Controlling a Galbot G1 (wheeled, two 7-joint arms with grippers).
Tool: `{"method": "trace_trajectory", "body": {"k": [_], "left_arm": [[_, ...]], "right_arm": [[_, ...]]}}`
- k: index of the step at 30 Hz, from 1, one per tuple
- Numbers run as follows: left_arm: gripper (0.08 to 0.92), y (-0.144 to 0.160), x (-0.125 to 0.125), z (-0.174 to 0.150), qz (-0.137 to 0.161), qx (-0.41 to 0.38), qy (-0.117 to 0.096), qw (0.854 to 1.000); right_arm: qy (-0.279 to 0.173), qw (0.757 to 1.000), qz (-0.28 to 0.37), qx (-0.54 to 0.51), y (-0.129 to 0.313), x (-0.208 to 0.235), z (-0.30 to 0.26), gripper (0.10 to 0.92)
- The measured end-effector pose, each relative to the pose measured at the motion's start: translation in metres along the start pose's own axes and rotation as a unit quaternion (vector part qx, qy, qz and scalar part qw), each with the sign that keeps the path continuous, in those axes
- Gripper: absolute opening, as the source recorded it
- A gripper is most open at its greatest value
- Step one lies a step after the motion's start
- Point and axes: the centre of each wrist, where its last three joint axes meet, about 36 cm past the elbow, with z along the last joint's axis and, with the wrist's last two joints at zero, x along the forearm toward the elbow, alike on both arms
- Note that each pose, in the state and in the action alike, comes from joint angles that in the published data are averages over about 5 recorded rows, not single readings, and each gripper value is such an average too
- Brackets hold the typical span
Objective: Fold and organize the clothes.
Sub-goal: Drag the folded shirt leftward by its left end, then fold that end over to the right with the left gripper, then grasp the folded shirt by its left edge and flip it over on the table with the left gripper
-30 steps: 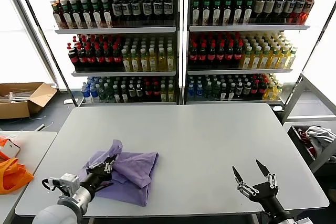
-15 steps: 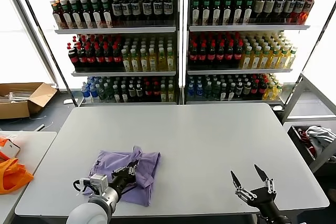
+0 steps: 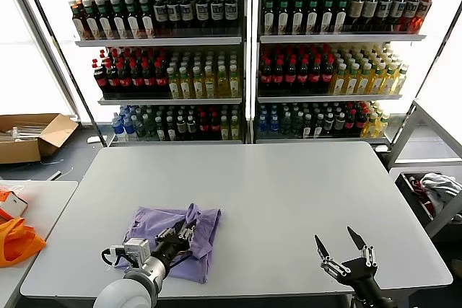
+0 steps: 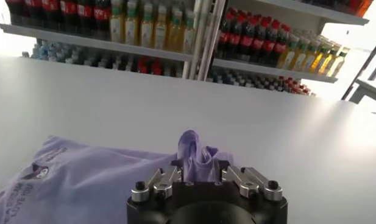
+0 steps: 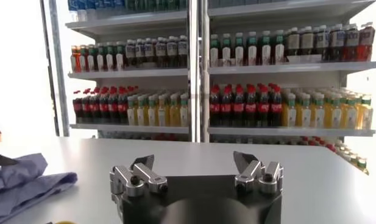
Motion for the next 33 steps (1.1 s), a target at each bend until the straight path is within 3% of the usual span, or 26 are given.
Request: {"method": "trace_trajectory", "body": {"k": [7,14,22,33], "left_arm": [[0.635,0.022,0.018,-0.015,-0.021,-0.005,-0.019,1.000],[0.807,0.076,0.021,-0.030,-0.064,-0.017,-0.035,0.997],[0.823,0.127,0.014,-0.026,-0.099,-0.009,-0.017,0.995],[0.822,0.140,0.001,-0.001,-0.096,0.034,0.012,0.995]], "right_arm": [[-0.003,1.000,-0.004,0.003,-0.001,-0.003,-0.001,0.823],[-0.005,1.000,-0.008,0.007,-0.002,-0.004,-0.003,0.823],[-0.005,1.000,-0.008,0.006,-0.001,-0.005,-0.002,0.823],[0.004,1.000,0.000,0.001,-0.003,0.001,0.004,0.823]]}}
